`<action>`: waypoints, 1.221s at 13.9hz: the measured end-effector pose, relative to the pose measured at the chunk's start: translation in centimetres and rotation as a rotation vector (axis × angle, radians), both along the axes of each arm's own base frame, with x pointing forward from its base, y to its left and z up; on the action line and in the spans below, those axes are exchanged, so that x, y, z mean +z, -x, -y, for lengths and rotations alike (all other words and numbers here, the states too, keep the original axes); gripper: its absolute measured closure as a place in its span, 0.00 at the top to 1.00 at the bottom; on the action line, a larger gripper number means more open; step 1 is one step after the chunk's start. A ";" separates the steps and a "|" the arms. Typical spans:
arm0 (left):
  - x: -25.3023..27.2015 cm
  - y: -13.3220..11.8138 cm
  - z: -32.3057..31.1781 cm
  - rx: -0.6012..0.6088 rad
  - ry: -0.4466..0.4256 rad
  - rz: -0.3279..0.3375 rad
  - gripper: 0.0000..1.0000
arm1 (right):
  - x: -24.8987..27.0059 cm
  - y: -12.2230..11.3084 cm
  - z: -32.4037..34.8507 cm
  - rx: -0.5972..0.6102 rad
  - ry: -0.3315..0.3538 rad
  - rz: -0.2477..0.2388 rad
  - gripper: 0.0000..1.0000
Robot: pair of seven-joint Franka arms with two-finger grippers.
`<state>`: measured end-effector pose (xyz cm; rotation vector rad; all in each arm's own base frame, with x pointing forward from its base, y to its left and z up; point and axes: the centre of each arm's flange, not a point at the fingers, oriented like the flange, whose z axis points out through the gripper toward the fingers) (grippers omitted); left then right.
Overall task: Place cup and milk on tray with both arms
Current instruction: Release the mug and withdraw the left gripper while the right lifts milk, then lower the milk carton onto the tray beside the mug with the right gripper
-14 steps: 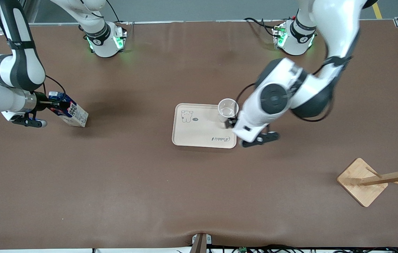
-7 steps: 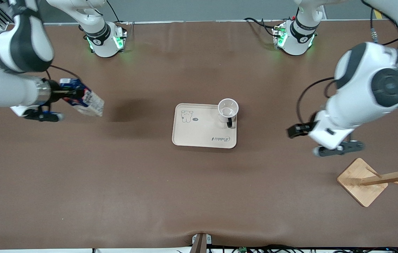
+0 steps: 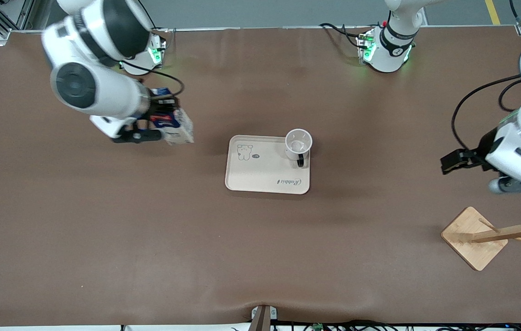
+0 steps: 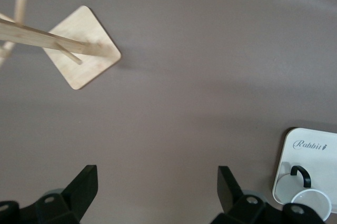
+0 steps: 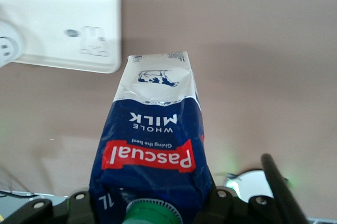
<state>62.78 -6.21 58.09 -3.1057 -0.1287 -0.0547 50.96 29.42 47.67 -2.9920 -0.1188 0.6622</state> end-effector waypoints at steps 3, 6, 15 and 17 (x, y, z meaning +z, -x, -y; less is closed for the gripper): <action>2.2 1.3 0.3 0.000 -0.015 0.020 1.00 | -4.8 -0.8 -7.4 -0.033 -0.014 0.007 0.68; 5.4 3.2 1.2 -0.006 -0.037 0.056 1.00 | -9.8 0.6 -13.5 -0.059 0.010 0.020 0.68; 8.7 7.8 0.3 -0.069 -0.081 0.014 1.00 | -15.4 -0.4 -17.5 -0.117 0.013 0.050 0.68; 8.8 9.0 -0.4 -0.070 -0.062 0.002 1.00 | -15.5 -0.5 -17.5 -0.115 0.015 0.054 0.83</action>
